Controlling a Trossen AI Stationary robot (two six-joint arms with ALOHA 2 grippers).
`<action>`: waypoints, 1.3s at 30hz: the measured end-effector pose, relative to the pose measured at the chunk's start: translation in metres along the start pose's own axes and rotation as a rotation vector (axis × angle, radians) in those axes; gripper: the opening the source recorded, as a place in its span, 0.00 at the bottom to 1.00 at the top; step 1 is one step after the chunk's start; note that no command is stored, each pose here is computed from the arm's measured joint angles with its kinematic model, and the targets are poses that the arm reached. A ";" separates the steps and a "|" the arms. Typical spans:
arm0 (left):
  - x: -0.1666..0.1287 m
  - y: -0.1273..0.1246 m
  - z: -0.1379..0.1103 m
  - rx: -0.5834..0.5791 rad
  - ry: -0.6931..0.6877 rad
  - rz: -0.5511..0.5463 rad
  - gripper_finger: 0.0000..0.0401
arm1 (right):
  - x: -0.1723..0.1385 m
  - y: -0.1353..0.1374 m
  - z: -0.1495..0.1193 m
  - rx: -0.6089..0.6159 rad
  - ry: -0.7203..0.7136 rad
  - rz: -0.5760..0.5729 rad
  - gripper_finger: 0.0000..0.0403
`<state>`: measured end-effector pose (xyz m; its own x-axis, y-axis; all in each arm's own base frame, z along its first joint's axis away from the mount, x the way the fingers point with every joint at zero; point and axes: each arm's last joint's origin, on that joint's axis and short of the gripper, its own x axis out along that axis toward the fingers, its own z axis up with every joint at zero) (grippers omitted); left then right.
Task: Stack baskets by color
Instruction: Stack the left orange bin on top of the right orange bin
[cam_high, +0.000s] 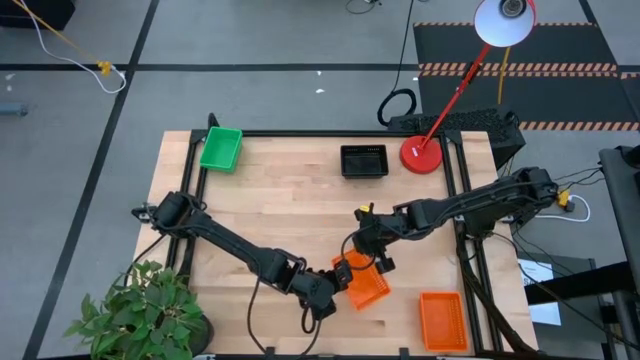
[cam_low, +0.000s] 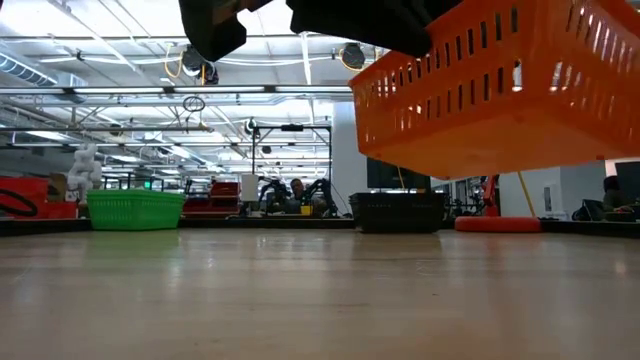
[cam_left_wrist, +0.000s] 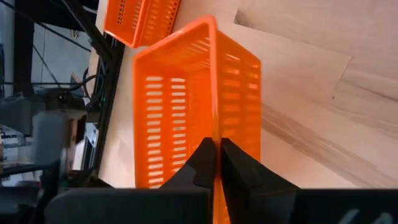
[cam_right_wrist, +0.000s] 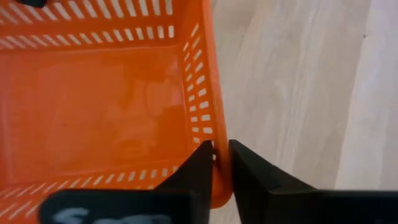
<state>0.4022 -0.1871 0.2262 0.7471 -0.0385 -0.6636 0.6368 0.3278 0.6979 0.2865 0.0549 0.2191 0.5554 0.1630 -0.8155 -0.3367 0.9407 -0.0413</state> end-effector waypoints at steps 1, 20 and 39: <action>0.000 0.000 0.000 -0.009 0.002 0.000 0.04 | -0.001 0.000 0.000 -0.001 -0.001 0.004 0.06; -0.023 -0.018 0.039 -0.303 0.146 0.351 0.58 | -0.038 0.027 -0.017 0.189 0.138 0.036 0.02; -0.039 -0.051 0.064 -0.771 0.051 0.320 0.60 | -0.119 0.110 -0.046 0.394 0.177 0.313 0.02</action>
<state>0.3524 -0.2628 0.2335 0.8483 0.2030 -0.4890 0.0725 0.8703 0.4872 0.1488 0.1249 0.2849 0.3255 0.4330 -0.8406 -0.1358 0.9012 0.4117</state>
